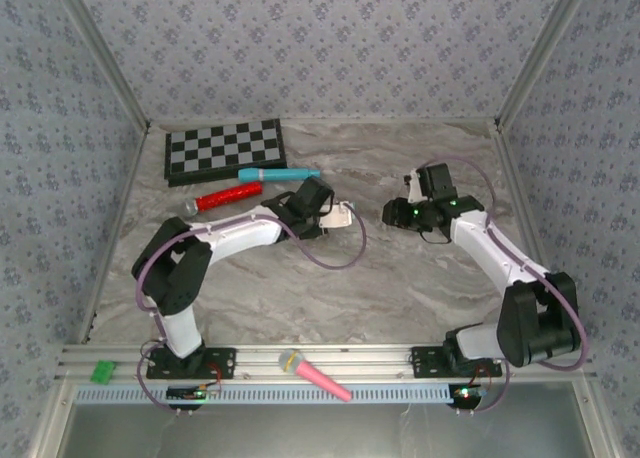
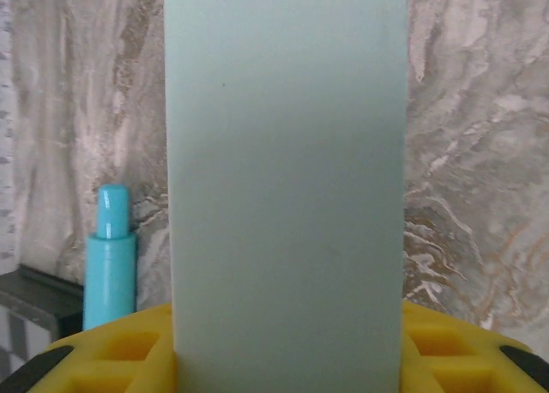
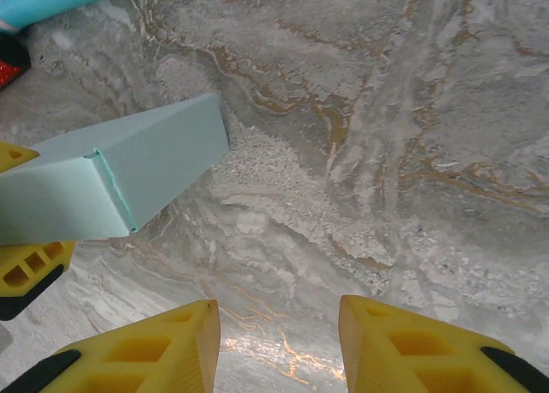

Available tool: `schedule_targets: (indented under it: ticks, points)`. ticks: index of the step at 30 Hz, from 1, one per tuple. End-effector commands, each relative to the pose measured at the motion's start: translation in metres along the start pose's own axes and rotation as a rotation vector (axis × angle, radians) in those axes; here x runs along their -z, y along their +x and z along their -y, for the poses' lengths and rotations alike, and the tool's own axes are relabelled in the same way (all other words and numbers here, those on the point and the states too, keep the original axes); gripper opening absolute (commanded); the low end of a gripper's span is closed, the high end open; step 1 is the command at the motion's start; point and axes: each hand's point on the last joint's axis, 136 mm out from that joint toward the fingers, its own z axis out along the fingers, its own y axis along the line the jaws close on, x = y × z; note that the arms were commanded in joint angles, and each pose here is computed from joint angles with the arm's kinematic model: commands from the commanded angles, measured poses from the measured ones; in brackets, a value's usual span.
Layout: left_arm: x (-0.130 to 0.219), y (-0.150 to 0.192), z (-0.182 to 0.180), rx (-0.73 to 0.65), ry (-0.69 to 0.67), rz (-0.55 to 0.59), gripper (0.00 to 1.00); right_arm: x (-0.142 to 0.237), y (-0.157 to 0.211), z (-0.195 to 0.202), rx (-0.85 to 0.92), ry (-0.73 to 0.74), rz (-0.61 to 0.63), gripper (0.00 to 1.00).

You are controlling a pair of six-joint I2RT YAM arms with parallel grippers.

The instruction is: Fold the paper box

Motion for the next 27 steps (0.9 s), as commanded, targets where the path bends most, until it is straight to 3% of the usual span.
schedule_targets:
  ticks: [1,16,27]
  points:
    - [-0.006,-0.006,-0.018,-0.031,-0.151,-0.015,0.34,0.004,0.001,0.009,-0.033,0.020,0.020,0.43]
    - [-0.028,-0.001,0.008,-0.070,-0.254,-0.065,0.35,0.001,0.003,0.019,-0.055,0.024,0.021,0.43]
    - [-0.034,0.002,0.037,-0.076,-0.246,-0.080,0.40,-0.005,0.003,0.021,-0.062,0.021,0.012,0.43]
